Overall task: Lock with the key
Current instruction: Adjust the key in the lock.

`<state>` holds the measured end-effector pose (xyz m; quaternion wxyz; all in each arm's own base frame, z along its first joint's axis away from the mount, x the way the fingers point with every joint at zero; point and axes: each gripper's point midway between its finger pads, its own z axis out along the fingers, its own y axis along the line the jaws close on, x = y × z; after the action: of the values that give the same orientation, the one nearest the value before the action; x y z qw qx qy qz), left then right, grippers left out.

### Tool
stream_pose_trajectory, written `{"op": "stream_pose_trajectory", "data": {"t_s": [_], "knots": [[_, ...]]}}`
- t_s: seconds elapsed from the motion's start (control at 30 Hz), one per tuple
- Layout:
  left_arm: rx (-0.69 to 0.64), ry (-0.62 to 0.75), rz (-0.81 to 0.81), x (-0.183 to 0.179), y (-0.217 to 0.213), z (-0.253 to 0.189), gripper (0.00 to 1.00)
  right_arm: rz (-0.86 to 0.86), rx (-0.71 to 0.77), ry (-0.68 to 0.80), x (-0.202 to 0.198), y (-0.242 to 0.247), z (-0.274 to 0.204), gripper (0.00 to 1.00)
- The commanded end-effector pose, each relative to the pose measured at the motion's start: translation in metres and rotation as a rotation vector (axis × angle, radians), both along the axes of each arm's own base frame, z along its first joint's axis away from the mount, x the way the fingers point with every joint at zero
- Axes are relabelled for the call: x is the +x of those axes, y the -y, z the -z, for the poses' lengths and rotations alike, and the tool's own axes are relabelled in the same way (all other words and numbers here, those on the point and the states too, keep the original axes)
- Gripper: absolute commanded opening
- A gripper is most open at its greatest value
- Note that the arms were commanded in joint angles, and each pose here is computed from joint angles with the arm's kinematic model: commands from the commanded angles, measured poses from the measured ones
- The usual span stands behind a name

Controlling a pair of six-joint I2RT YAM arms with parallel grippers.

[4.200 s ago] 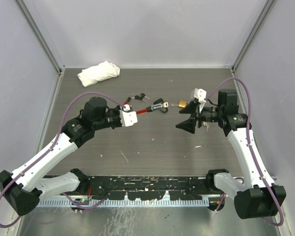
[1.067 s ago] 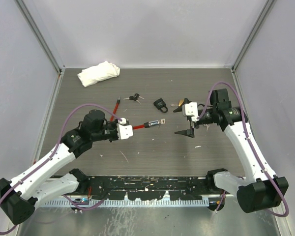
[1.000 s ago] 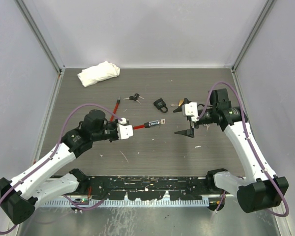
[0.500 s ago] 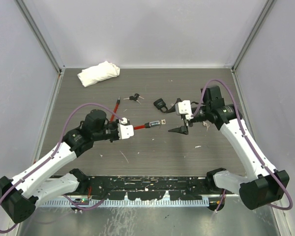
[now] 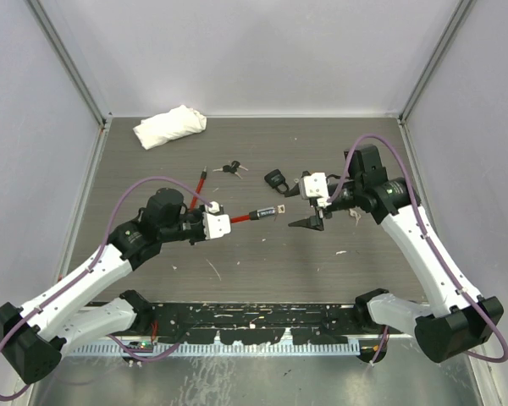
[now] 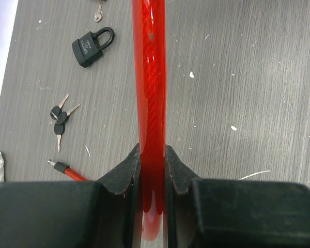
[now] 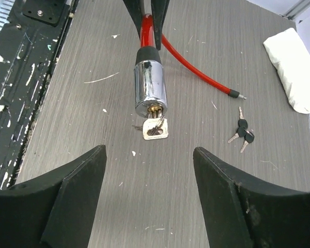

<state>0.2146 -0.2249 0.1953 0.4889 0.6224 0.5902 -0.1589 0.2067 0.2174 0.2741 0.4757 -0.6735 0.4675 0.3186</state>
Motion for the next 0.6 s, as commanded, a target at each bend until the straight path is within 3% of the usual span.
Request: {"op": "stream_pose_trajectory", "data": {"t_s": [0.0,0.4,0.57], "knots": [[-0.076,0.070,0.018,0.008,0.011,-0.025,0.00,0.048,0.009,0.050,-0.002,0.004,-0.032,0.72],[-0.081,0.057,0.026,0.008,0.013,-0.023,0.00,0.269,0.117,-0.376,0.002,-0.004,-0.046,0.63],[-0.084,0.060,0.027,0.007,0.013,-0.024,0.00,0.314,0.135,-0.447,0.008,-0.006,-0.036,0.59]]}}
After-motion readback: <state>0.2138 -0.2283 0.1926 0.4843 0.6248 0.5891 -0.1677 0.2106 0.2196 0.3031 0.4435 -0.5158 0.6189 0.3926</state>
